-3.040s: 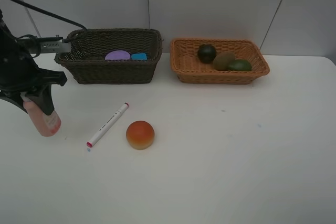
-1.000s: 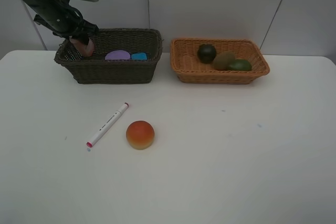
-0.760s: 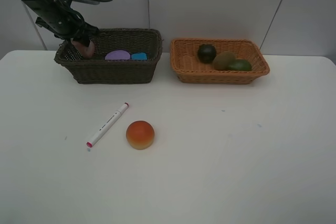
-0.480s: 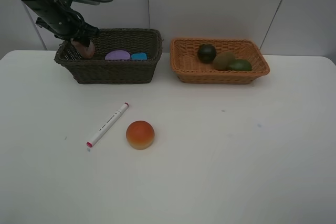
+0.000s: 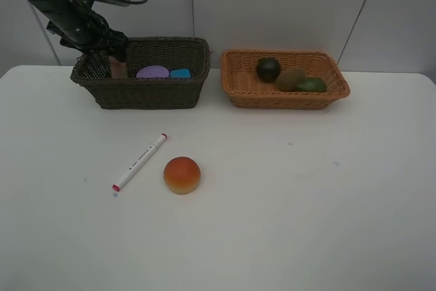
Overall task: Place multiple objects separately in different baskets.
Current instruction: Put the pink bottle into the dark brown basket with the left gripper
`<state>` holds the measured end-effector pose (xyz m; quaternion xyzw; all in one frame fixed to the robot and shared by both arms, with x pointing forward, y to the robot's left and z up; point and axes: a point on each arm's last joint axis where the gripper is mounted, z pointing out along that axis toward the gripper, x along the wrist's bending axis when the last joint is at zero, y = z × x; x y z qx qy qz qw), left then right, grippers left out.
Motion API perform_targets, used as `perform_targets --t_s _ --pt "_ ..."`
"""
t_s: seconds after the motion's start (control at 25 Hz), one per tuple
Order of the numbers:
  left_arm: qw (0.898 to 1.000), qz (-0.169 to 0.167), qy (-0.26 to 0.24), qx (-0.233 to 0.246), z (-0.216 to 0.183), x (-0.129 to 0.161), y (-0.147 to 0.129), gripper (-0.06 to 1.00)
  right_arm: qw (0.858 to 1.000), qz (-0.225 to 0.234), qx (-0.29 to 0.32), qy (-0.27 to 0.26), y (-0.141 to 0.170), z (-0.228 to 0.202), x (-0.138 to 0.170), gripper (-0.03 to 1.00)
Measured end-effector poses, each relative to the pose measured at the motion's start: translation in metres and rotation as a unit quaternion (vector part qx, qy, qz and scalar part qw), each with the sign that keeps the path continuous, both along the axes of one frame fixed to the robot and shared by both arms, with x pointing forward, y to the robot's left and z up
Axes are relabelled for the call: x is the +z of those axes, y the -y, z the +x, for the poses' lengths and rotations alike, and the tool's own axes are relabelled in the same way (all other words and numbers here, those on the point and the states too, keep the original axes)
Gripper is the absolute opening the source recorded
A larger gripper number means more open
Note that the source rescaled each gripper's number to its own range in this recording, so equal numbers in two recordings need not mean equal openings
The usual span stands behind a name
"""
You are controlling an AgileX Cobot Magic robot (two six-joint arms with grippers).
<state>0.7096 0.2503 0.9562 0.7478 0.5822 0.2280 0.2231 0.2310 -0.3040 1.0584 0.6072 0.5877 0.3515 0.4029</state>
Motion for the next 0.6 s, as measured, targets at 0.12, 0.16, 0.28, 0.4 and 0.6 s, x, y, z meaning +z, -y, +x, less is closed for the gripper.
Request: perform_targets --t_s 0.12,0.16,0.28,0.4,0.6 --pt "1.0 0.001 -0.001 -0.001 -0.0002 -0.0002 0.0 1.0 1.0 0.0 0.0 0.0 0.0 0.0 0.0 1.0" --pt "1.0 0.001 -0.002 -0.001 -0.0003 -0.0002 0.0 1.0 1.0 0.0 0.0 0.0 0.0 0.0 0.0 1.0" --pt "1.0 0.002 -0.01 -0.001 -0.0015 -0.0011 -0.0001 1.0 1.0 0.0 0.0 0.0 0.0 0.0 0.0 1.0" --pt "1.0 0.002 -0.015 -0.001 -0.0022 -0.0017 -0.0002 1.0 1.0 0.0 0.0 0.0 0.0 0.0 0.0 1.0" --pt "1.0 0.003 -0.023 -0.001 -0.005 0.0028 -0.0005 1.0 1.0 0.0 0.0 0.0 0.0 0.0 0.0 1.0"
